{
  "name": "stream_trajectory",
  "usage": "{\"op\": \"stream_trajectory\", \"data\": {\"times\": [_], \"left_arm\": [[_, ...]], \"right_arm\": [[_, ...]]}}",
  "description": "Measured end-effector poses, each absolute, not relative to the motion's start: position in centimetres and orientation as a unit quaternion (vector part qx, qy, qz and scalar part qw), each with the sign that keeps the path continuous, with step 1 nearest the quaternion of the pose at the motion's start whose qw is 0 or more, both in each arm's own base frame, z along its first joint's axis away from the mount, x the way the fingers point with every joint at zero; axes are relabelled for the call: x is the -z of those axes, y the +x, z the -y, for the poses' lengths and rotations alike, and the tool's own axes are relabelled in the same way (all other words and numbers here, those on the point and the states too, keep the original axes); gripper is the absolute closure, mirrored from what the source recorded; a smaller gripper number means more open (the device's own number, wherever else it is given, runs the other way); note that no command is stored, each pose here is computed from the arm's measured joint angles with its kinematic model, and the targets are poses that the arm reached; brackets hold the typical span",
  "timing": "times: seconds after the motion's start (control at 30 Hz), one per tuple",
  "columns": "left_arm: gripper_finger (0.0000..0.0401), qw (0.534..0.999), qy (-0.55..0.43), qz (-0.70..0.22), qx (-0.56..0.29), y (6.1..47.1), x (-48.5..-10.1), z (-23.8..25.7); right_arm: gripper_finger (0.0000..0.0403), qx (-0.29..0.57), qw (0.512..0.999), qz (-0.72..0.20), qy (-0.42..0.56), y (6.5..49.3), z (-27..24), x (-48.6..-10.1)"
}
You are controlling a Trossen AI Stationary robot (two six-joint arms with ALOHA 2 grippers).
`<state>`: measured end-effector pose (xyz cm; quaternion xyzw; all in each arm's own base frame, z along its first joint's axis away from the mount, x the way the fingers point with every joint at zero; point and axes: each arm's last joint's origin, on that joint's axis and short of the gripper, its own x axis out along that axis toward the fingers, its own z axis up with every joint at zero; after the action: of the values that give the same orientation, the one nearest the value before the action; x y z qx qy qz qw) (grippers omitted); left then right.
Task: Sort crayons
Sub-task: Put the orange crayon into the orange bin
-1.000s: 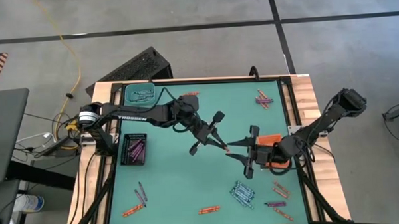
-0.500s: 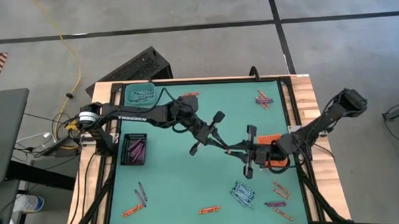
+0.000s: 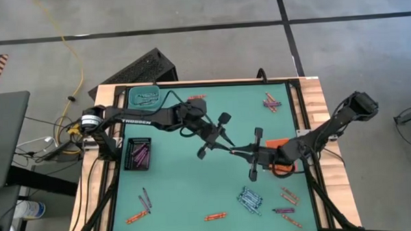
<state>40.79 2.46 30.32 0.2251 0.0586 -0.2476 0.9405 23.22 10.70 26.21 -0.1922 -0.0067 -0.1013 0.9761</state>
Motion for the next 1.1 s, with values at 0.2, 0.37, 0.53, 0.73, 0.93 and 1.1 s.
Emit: {"op": "stream_trajectory", "data": {"times": [0.2, 0.37, 0.53, 0.73, 0.93, 1.1], "left_arm": [[0.024, 0.936, 0.189, -0.199, 0.219, 39.8, -28.0, -3.8], [0.0231, 0.915, 0.183, -0.317, 0.168, 38.6, -25.8, -4.6], [0.023, 0.895, 0.176, -0.376, 0.163, 37.4, -23.4, -5.1], [0.023, 0.878, 0.178, -0.425, 0.132, 35.9, -20.7, -6.7], [0.023, 0.887, 0.159, -0.424, 0.089, 35.1, -19.8, -9.5], [0.023, 0.893, 0.14, -0.423, 0.07, 34.4, -19.7, -11.6]], "right_arm": [[0.0399, 0.178, 0.973, -0.072, -0.126, 22.4, -10.2, -24.8], [0.0399, 0.225, 0.965, -0.118, -0.058, 20.6, -9.7, -23.9], [0.04, 0.262, 0.949, -0.169, 0.039, 18.4, -8.3, -22.9], [0.04, 0.29, 0.908, -0.266, 0.144, 15.9, -7.1, -21.1], [0.04, 0.322, 0.858, -0.352, 0.189, 14.2, -6.5, -20.0], [0.04, 0.348, 0.821, -0.399, 0.216, 13.2, -6.1, -19.6]]}}
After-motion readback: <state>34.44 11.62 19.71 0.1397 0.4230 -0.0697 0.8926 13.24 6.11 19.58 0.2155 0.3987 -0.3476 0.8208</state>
